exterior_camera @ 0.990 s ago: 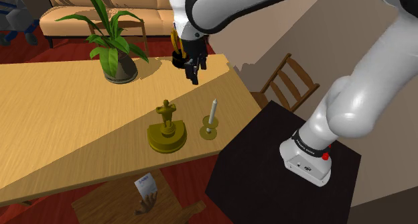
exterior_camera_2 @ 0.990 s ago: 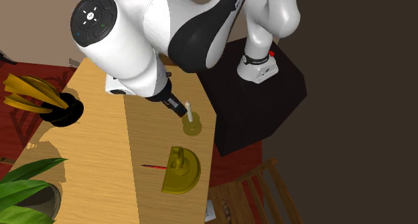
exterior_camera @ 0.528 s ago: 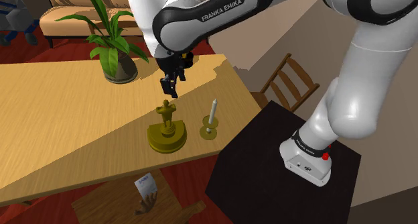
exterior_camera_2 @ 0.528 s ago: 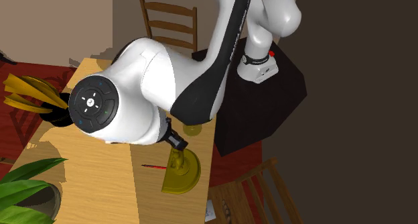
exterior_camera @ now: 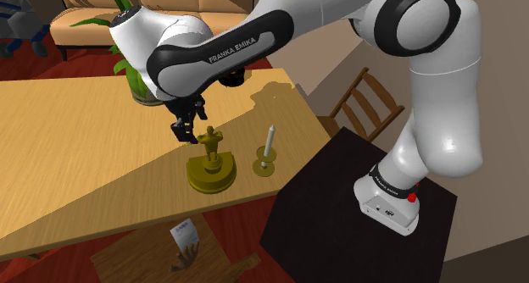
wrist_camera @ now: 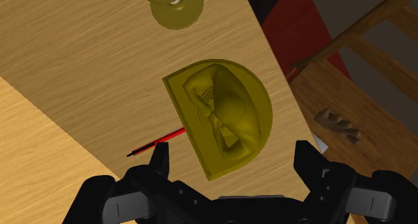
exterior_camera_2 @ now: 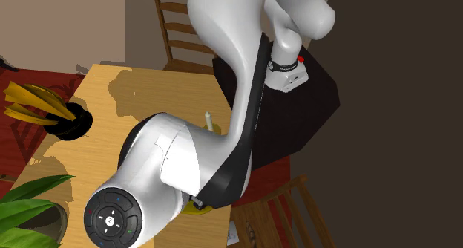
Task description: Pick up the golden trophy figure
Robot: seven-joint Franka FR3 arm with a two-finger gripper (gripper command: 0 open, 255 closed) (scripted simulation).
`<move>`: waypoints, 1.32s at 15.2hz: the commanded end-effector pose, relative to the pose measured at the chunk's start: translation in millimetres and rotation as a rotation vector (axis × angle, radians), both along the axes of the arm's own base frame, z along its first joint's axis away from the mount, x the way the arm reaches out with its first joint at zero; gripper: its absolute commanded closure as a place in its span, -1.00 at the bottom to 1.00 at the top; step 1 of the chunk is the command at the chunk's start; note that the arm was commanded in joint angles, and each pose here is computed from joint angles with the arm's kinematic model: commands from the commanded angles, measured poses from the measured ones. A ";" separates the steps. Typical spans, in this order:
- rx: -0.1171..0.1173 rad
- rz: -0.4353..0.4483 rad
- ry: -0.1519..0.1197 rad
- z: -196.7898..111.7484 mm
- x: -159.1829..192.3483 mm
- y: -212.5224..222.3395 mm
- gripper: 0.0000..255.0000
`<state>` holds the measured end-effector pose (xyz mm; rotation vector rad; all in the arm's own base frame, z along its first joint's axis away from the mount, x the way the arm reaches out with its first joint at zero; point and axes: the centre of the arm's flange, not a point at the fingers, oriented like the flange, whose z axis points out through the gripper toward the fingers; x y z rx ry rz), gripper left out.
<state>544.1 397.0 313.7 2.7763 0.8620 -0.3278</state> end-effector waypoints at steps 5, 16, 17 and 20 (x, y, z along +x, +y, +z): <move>-0.003 0.008 0.001 -32.1 2.6 5.0 -1.00; -0.003 0.008 0.001 -45.9 2.6 4.7 1.00; -0.003 0.008 0.001 -45.8 2.6 4.7 1.00; -0.003 0.008 0.001 -40.5 2.6 5.0 1.00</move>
